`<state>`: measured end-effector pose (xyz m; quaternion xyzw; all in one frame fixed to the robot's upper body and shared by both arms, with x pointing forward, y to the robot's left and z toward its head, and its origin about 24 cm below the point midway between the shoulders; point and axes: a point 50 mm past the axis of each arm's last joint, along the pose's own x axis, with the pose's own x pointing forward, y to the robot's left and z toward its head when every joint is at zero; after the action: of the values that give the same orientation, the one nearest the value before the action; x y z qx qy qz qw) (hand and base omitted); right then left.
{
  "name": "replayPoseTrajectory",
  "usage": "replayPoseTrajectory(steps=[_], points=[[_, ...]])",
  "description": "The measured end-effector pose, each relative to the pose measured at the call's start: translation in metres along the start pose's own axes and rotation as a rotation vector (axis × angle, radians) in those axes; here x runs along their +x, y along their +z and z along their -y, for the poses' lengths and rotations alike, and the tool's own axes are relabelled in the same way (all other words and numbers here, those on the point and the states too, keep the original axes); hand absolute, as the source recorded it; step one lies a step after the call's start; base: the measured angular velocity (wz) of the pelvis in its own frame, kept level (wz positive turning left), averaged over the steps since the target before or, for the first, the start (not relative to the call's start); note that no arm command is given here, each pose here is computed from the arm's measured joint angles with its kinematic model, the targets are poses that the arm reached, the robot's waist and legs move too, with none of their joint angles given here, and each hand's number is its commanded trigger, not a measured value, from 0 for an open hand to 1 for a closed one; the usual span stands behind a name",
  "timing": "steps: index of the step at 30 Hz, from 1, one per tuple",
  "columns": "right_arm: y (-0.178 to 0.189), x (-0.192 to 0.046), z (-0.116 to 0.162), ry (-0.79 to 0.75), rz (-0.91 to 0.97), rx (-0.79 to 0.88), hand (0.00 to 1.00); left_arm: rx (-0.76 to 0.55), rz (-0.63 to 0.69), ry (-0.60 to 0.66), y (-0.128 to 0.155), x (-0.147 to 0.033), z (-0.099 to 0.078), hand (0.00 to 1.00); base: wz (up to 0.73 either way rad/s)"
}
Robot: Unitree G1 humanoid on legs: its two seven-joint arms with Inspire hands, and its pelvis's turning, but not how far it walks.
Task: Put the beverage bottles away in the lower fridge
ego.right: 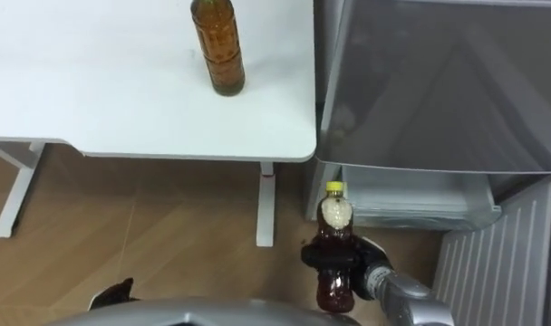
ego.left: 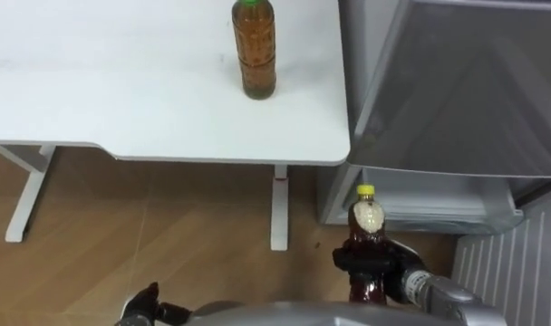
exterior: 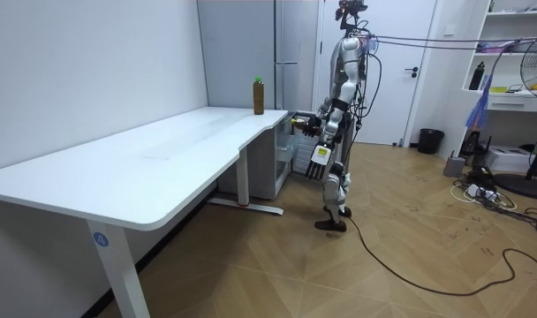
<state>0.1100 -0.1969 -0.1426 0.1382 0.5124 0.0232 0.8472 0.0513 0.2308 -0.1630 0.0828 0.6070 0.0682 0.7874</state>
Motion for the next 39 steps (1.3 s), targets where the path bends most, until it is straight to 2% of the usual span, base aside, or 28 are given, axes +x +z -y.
replayPoseTrajectory(steps=[6,11,20,29,39], points=[[-0.002,0.001,0.004,-0.055,0.023,0.214,1.0,-0.015,-0.007,0.001,-0.003,-0.001,-0.002,0.0,-0.08],[0.001,0.001,0.003,-0.057,0.086,0.543,1.0,-0.023,-0.016,-0.001,-0.008,-0.001,-0.001,0.0,0.0],[0.009,0.0,0.006,-0.069,0.191,0.886,1.0,-0.002,0.001,-0.011,-0.007,-0.002,0.006,0.0,0.0],[0.016,-0.001,0.008,-0.08,0.278,1.09,1.0,0.027,0.008,-0.006,-0.013,-0.003,0.006,0.0,0.0],[0.029,-0.002,0.011,-0.068,0.339,1.21,1.0,0.026,-0.01,0.001,-0.019,-0.004,0.006,0.0,0.0]])
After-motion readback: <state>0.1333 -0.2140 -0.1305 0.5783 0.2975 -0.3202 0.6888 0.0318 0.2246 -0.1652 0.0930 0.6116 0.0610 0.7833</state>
